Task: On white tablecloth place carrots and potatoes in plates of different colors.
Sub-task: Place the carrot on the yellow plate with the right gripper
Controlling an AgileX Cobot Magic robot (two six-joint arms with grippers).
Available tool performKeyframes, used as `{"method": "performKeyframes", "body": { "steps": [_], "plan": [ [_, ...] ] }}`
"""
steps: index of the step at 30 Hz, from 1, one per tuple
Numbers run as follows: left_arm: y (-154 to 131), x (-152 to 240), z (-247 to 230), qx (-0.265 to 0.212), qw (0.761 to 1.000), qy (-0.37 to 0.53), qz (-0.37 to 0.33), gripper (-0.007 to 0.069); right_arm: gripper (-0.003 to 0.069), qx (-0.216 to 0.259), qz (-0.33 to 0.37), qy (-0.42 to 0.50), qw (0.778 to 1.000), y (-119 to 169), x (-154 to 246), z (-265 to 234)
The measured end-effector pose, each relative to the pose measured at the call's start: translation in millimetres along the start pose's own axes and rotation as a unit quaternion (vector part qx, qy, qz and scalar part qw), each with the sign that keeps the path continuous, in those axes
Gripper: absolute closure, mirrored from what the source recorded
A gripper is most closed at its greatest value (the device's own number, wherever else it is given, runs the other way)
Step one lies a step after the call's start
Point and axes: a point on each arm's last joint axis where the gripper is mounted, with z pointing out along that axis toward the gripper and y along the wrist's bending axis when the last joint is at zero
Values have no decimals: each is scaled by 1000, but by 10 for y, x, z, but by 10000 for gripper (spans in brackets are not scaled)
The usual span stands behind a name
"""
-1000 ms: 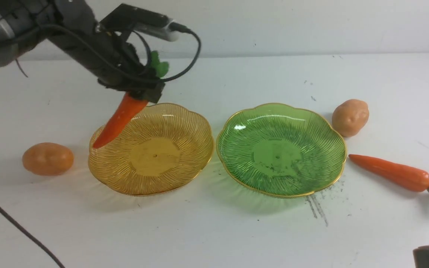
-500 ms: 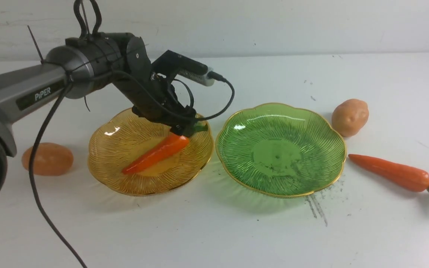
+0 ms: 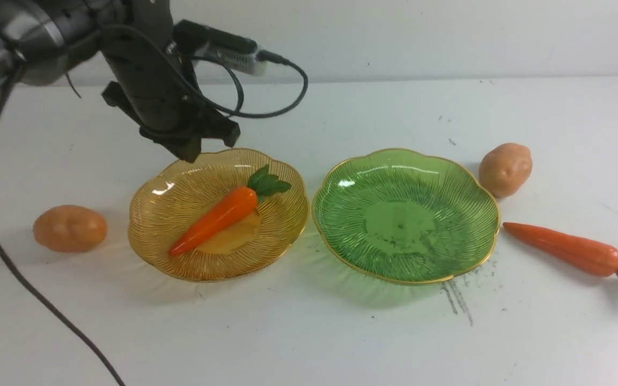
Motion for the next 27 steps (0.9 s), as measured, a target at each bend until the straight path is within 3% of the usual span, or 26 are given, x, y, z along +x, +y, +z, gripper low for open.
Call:
{"method": "performKeyframes", "body": {
  "steps": [4,8,13,17,23,24,25,27],
  "plan": [
    [-58,115,-616,45,997,-59,-18,629,673,-17,21,57,998,-380,-233,479],
    [-175,383,-1119,109,988,-107,-4,629,670,2,-24,94,995,-737,-321,876],
    [-276,712,-1364,153,980,-126,25,629,621,13,-83,91,992,-873,-410,1319],
    [-323,966,-1354,167,979,-112,32,629,490,35,-99,80,991,-993,-470,1726],
    [-364,1288,-1193,172,982,-72,28,629,178,45,-90,131,986,-1139,-337,2380],
    [-365,1296,-1189,172,982,-71,27,629,168,45,-89,134,986,-1142,-329,2400],
    [-369,1331,-1151,172,983,-63,27,629,102,44,-84,150,984,-1164,-275,2528],
    [-371,1356,-1109,171,983,-55,26,629,39,40,-75,170,982,-1182,-202,2677]
  ]
}}
